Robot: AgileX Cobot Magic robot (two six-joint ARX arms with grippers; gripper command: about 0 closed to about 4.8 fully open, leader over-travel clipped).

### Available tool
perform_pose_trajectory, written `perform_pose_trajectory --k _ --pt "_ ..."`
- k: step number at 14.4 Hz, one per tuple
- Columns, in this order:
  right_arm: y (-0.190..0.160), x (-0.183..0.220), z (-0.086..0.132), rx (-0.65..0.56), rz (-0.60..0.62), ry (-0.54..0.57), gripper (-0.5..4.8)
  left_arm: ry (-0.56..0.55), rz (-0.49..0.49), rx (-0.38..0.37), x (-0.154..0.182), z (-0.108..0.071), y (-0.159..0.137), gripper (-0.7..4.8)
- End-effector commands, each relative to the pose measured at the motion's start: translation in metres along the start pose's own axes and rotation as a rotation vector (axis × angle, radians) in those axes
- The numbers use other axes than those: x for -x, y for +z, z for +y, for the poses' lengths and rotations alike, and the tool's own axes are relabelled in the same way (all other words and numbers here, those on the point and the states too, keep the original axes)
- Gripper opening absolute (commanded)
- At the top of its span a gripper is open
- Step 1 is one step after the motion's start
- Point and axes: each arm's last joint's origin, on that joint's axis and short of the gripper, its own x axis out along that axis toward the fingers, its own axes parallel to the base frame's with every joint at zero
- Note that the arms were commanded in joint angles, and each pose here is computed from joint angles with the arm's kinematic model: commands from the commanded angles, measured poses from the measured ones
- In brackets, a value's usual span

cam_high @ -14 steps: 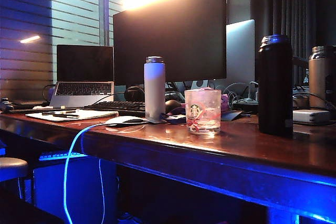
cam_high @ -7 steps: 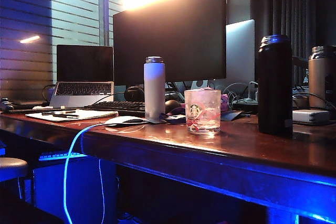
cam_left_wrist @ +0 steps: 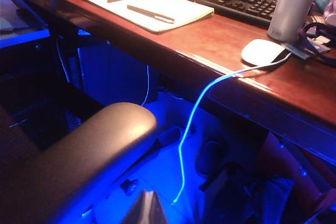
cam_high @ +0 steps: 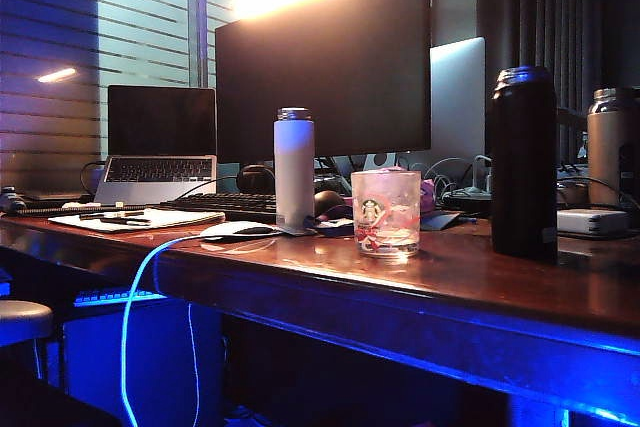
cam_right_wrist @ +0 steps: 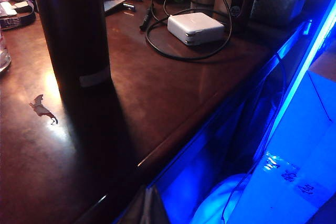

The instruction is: Pick up the black thermos, pour a little water from inside into the glass cup, then place the black thermos back on the table.

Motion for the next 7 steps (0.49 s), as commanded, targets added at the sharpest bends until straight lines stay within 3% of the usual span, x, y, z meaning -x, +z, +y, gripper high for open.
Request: perform_pose_trajectory --k 1,7 --pt "-0.0005 -0.0003 0.0001 -0.005 -0.004 0.001 -0.05 0.042 0.016 0.005 -0.0005 0.0014 -0.0035 -0.03" --pt "-0.0005 -0.0003 0.0001 -0.005 -0.004 0.001 -0.05 0.039 0.016 0.005 -0.0005 0.0013 -0.0035 -0.03"
